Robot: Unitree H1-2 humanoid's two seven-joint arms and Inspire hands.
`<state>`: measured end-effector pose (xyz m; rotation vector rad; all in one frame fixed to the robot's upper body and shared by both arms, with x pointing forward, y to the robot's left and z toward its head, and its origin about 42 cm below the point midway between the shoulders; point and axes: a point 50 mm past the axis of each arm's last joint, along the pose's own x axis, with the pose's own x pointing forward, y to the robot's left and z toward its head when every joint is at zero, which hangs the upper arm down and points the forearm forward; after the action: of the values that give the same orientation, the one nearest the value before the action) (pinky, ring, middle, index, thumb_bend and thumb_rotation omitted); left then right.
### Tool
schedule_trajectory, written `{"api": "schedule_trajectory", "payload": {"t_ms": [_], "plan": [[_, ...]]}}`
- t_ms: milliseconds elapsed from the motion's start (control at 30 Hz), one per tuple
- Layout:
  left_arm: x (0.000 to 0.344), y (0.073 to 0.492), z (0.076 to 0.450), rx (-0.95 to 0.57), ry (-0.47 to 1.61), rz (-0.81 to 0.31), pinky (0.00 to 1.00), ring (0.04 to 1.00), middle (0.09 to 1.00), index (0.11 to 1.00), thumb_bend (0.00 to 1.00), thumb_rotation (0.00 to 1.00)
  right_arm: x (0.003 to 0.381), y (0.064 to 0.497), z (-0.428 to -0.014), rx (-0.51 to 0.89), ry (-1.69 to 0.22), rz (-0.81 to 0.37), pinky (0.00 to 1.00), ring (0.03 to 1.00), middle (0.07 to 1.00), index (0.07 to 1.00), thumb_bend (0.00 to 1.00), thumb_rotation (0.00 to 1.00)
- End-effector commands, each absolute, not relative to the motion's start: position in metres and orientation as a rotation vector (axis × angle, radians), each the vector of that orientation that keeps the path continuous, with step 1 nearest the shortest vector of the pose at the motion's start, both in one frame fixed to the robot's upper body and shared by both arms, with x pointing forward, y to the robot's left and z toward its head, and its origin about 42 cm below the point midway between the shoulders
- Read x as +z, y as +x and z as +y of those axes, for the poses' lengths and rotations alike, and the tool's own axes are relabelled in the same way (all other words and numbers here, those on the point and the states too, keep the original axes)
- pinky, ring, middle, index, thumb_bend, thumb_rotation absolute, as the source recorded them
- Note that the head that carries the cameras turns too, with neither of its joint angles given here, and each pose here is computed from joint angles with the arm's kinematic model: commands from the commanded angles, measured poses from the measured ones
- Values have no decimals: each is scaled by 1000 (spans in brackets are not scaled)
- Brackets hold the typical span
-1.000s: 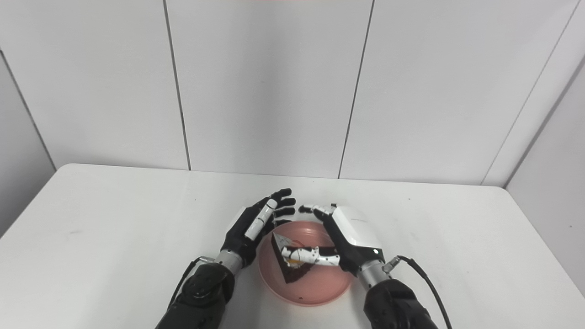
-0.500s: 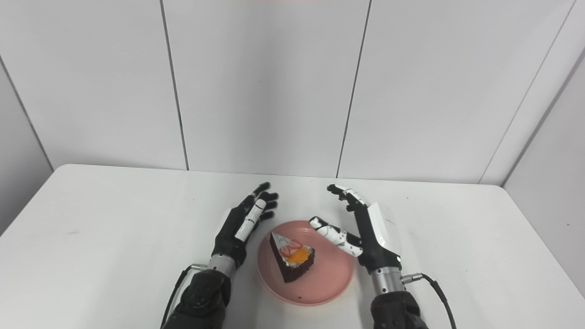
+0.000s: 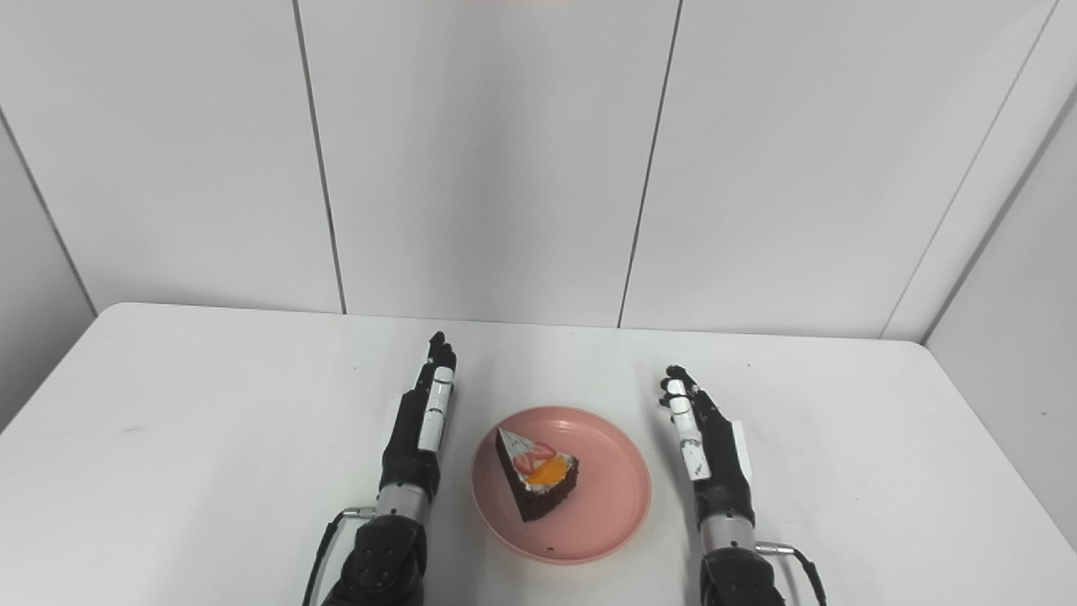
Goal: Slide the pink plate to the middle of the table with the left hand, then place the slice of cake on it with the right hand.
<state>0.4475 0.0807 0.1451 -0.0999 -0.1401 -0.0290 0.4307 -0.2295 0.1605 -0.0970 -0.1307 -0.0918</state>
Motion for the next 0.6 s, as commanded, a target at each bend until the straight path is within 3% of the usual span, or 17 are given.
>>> {"api": "schedule_trajectory", "payload": {"t_ms": [0,233,567], "plan": [[125,438,91,4,-106,-77,1000,1000,1000,1000,550,969,181,440,-223,-73,-70,-147,883,869,855,858,771,1000],[124,439,96,0,-90,-55,1000,1000,1000,1000,523,976,175,441,-218,-56,1,-84,858,882,887,887,797,1000],[126,439,98,-4,-89,-41,1000,1000,1000,1000,559,971,170,441,-215,-38,46,-95,863,891,895,892,828,1000]]}}
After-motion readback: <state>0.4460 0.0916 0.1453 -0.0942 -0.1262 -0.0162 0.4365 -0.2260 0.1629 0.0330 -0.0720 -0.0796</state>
